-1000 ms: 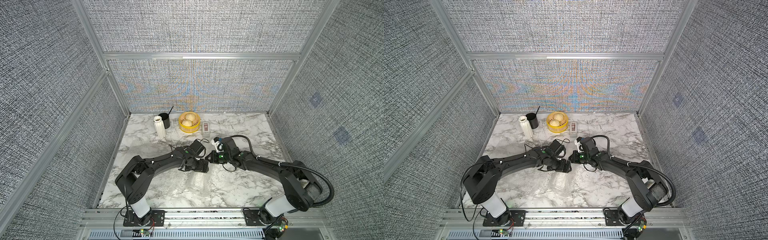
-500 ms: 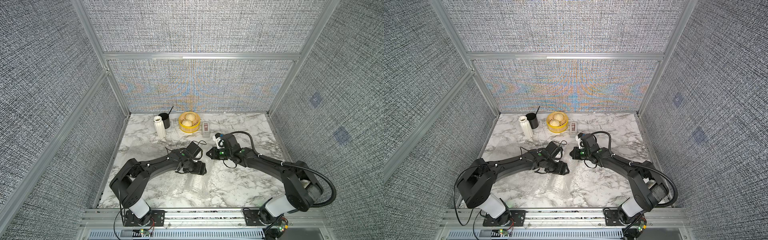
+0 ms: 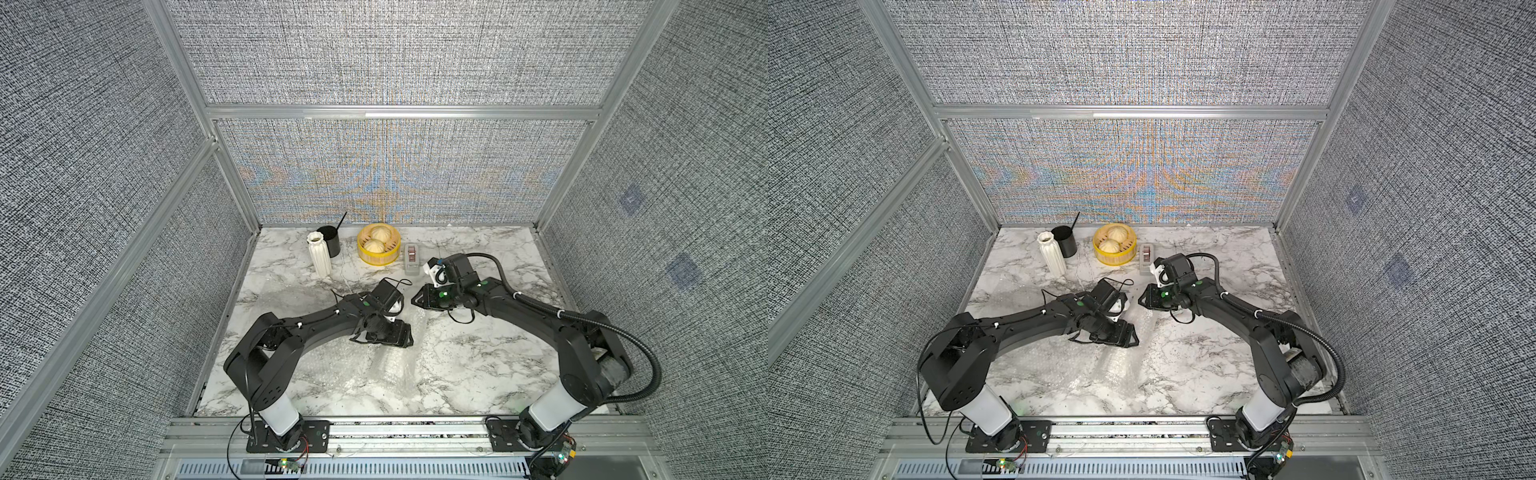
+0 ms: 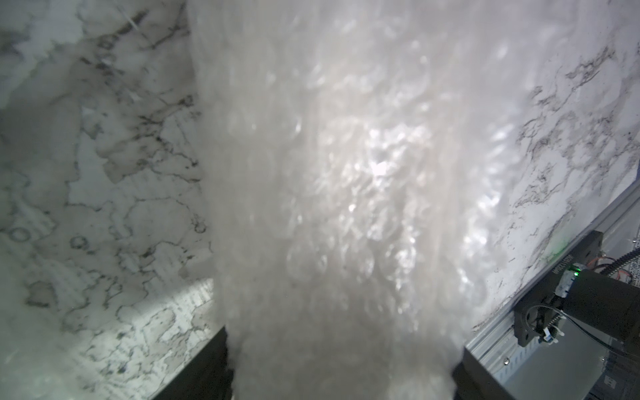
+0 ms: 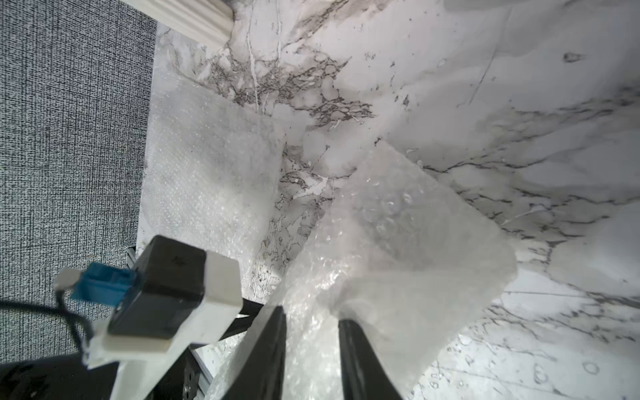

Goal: Wrap vases in bubble wrap
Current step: Wrap the vase in bubble wrap.

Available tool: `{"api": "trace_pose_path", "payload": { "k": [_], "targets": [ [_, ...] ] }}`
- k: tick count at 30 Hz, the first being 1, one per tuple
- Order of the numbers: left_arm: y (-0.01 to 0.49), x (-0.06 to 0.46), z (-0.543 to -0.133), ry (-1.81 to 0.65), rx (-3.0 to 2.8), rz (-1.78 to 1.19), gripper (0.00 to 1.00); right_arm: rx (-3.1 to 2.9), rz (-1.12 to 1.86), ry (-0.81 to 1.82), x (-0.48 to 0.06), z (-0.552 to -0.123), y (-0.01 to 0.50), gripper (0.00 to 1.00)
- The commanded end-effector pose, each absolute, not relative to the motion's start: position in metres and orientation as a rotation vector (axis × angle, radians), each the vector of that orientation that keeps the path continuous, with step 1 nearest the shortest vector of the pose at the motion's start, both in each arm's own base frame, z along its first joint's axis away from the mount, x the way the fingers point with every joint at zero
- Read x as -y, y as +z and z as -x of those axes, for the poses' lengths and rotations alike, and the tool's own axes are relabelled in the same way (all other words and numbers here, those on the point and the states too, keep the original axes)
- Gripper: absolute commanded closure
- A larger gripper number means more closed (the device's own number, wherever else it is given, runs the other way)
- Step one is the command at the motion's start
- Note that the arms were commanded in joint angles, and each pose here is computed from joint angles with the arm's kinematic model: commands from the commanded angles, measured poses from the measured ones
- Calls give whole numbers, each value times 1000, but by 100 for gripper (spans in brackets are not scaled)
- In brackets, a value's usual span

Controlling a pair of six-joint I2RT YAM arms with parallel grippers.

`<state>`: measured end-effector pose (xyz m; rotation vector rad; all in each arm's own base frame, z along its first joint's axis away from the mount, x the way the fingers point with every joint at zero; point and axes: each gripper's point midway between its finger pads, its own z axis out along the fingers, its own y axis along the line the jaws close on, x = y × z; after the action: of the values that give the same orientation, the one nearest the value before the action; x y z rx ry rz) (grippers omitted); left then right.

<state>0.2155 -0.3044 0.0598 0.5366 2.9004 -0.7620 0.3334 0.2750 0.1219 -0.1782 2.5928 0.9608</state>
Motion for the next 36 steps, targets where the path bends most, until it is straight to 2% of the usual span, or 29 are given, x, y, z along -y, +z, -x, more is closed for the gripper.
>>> {"api": "trace_pose_path", "payload": {
  "k": [1,9,11,13,16,22,27,30,36],
  "targets": [
    [58,311,-216,-793,-2886,-595,34,-2586,184,956,-278,-340,119,72],
    [55,312,-216,-787,-2873,-662,29,-2592,170,928,-283,-358,98,77],
    [57,314,-217,-800,-2866,-663,22,-2614,165,899,-279,-357,91,78],
    [63,314,-219,-794,-2855,-643,10,-2617,153,883,-276,-355,88,78],
    [76,312,-225,-794,-2813,-572,1,-2633,120,861,-271,-353,83,79],
    [85,301,-233,-714,-2793,-384,1,-2671,75,828,-267,-350,67,81],
    [70,292,-225,-583,-2837,-410,1,-2671,68,825,-267,-351,65,82],
    [70,298,-219,-653,-2819,-453,1,-2659,90,828,-268,-352,70,82],
    [76,303,-214,-708,-2797,-529,16,-2615,141,844,-271,-354,87,82]
  ]
}}
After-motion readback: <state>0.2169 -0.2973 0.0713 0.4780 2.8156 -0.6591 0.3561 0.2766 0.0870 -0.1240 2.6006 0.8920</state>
